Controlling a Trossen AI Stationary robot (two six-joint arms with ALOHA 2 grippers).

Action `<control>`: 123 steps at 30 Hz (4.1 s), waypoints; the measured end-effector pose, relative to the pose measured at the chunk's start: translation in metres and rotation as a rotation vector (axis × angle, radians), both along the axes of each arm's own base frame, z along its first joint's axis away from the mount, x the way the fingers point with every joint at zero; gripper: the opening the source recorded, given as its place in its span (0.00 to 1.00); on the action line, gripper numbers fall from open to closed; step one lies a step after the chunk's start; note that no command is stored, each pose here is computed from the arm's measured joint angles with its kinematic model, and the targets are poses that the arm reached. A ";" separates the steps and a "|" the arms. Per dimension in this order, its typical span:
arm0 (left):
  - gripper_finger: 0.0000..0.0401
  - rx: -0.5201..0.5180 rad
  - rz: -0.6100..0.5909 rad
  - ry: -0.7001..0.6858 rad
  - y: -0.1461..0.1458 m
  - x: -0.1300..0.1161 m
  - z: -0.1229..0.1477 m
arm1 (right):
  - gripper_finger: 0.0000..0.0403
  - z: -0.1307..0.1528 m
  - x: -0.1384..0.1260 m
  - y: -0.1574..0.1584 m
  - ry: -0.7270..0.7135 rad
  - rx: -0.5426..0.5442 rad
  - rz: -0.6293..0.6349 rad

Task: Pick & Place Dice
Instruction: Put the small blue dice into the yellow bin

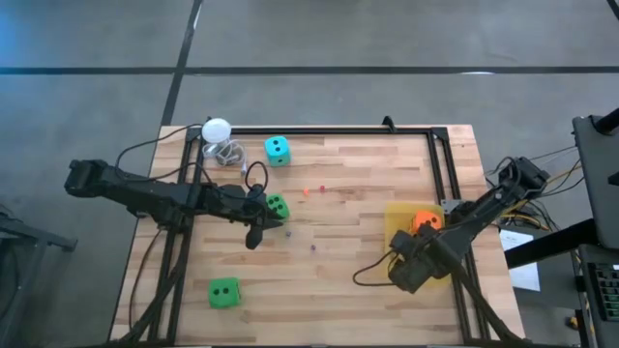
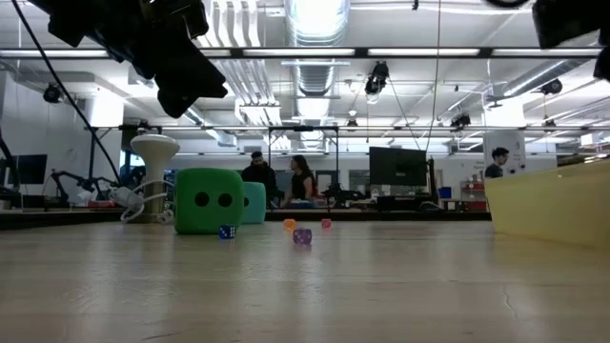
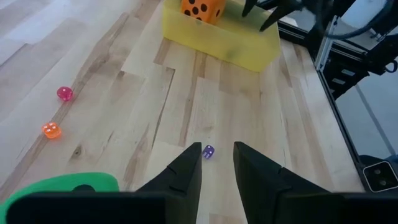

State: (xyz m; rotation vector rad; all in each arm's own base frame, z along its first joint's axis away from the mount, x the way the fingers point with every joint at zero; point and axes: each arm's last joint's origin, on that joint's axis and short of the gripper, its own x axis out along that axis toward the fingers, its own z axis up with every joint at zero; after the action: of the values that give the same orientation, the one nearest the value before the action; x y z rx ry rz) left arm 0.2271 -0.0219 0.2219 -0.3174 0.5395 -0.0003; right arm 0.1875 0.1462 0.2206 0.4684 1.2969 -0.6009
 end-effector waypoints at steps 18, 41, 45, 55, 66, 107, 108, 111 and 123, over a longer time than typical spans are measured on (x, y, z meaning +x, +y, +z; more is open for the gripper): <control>0.25 0.130 -0.091 0.305 -0.003 0.033 0.028 | 0.56 0.034 0.020 0.005 -0.245 -0.215 0.104; 0.25 0.213 -0.146 0.448 -0.004 0.044 0.003 | 0.56 0.038 0.027 0.011 -0.326 -0.156 0.104; 0.25 0.234 -0.168 0.474 -0.004 0.042 0.001 | 0.56 0.040 0.031 0.013 -0.367 -0.163 0.127; 0.25 0.240 -0.171 0.525 -0.003 0.038 -0.001 | 0.56 0.040 0.031 0.013 -0.384 -0.189 0.135; 0.25 0.289 -0.153 0.529 -0.002 0.038 -0.001 | 0.56 0.041 0.032 0.013 -0.387 -0.187 0.138; 0.25 0.357 -0.146 0.613 0.000 0.031 -0.005 | 0.56 0.042 0.033 0.013 -0.386 -0.236 0.233; 0.25 0.358 -0.147 0.624 0.000 0.030 -0.005 | 0.56 0.042 0.033 0.013 -0.387 -0.238 0.233; 0.25 0.370 -0.141 0.650 0.001 0.027 -0.006 | 0.56 0.042 0.033 0.013 -0.382 -0.247 0.252; 0.25 0.491 -0.250 0.599 -0.002 0.042 -0.016 | 0.56 0.042 0.033 0.013 -0.374 -0.260 0.281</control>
State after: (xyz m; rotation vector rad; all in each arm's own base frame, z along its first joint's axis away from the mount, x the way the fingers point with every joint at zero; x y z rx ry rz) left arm 0.2694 -0.0242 0.2062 0.2458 1.1439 -0.0149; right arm 0.2200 0.1593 0.2622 0.1668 0.8917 -0.4128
